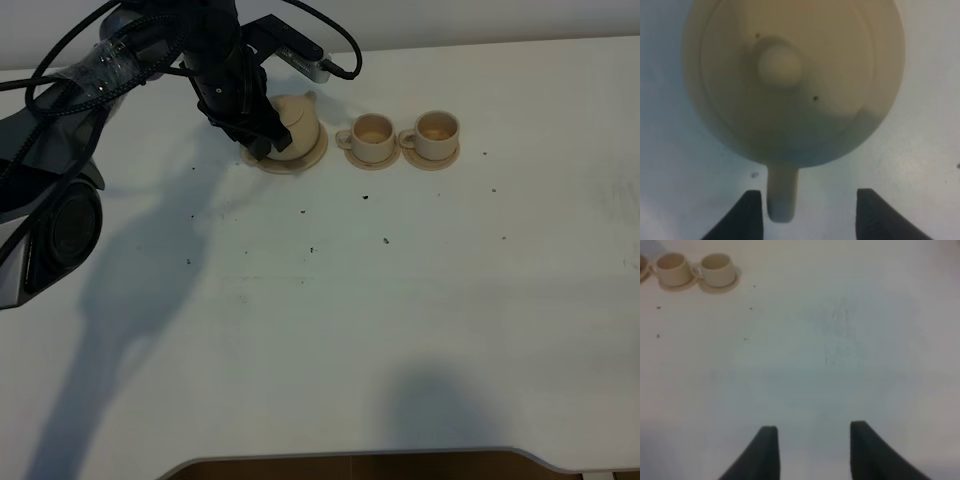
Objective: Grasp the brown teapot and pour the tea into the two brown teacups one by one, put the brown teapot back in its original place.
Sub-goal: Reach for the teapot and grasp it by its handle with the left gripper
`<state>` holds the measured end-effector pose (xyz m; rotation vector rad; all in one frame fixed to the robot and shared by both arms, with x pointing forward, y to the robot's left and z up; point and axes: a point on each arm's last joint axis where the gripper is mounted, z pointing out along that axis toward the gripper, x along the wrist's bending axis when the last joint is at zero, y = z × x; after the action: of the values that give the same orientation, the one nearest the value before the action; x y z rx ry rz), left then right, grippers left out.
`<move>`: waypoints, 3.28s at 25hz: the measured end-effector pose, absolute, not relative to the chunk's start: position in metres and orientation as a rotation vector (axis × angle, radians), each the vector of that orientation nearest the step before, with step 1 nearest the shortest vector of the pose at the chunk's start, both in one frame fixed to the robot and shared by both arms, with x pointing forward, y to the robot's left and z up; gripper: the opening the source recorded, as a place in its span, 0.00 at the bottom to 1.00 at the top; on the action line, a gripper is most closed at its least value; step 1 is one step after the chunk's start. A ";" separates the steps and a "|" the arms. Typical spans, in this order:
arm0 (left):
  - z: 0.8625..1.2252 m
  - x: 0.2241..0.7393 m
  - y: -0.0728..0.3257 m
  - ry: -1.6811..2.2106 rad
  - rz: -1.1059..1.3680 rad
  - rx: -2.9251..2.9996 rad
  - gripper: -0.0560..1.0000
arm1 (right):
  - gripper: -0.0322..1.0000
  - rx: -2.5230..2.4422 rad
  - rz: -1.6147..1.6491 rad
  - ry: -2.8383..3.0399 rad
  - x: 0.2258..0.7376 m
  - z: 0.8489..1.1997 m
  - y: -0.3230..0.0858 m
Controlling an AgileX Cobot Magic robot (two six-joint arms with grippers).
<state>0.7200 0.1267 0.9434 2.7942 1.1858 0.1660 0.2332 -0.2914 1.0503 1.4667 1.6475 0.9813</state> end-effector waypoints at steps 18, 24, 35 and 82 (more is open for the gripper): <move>0.938 0.723 0.128 1.280 0.195 2.761 0.45 | 0.38 1.466 0.982 1.647 0.233 1.050 -0.291; 0.932 0.724 0.128 1.288 0.195 2.758 0.45 | 0.38 1.466 0.982 1.647 0.233 1.050 -0.291; 0.933 0.725 0.132 1.310 0.190 2.752 0.45 | 0.38 1.466 0.982 1.647 0.233 1.050 -0.291; 0.934 0.728 0.132 1.245 0.179 2.715 0.16 | 0.38 1.466 0.982 1.647 0.233 1.050 -0.291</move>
<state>0.7285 0.1321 0.9339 2.7146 1.2445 0.1790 0.2332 -0.2914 1.0504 1.4662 1.6469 0.9817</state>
